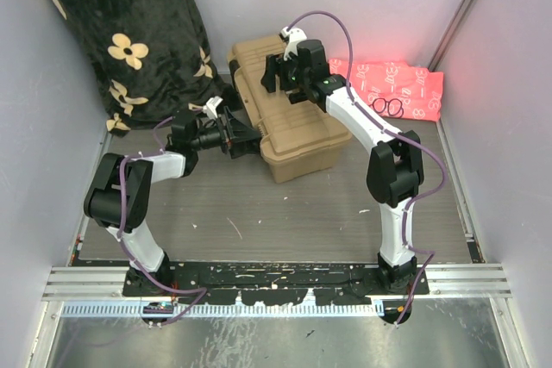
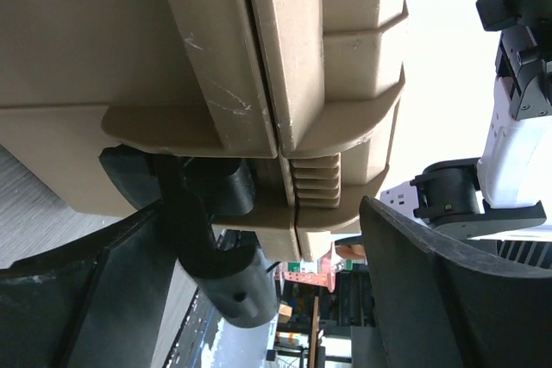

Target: Pack the tool kit

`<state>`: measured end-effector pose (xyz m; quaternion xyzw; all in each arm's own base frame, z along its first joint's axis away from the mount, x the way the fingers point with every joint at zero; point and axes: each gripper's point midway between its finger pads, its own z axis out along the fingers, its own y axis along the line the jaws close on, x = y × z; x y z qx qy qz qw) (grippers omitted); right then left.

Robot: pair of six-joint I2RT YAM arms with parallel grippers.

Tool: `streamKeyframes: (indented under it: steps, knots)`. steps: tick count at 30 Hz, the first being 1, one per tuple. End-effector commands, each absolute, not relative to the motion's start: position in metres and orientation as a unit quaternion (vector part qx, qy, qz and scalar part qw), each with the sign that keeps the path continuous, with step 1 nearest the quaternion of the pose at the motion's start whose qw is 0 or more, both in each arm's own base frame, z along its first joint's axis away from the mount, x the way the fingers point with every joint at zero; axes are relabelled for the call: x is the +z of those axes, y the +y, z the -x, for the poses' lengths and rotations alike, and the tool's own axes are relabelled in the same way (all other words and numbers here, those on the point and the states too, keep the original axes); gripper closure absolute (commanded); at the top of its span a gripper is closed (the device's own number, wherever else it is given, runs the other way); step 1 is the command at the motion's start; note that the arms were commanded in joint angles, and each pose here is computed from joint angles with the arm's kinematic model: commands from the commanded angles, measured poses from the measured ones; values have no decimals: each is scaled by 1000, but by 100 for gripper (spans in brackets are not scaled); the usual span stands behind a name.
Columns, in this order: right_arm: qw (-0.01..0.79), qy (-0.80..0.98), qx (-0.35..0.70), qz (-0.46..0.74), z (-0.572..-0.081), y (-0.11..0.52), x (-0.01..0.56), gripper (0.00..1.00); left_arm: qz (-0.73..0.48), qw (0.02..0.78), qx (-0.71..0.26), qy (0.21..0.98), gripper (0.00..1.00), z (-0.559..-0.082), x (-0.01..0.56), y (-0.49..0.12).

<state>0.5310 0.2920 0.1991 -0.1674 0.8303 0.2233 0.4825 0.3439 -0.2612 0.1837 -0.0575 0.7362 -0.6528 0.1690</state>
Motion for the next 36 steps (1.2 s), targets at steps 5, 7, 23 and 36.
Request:
streamKeyframes:
  steps: [5, 7, 23, 36]
  knots:
    - [-3, 998, 5, 63, -358, 146, -29, 20, 22, 213, -673, 708, 29, -348, 210, -267]
    - [-2, 998, 6, 63, -359, 147, -28, 20, 20, 213, -675, 707, 33, -347, 212, -267]
    - [0, 998, 14, 58, -356, 149, -28, 20, 11, 205, -679, 705, 62, -344, 220, -269]
    - [0, 998, 23, 52, -359, 154, -32, 20, -5, 166, -629, 760, 81, -334, 224, -267]
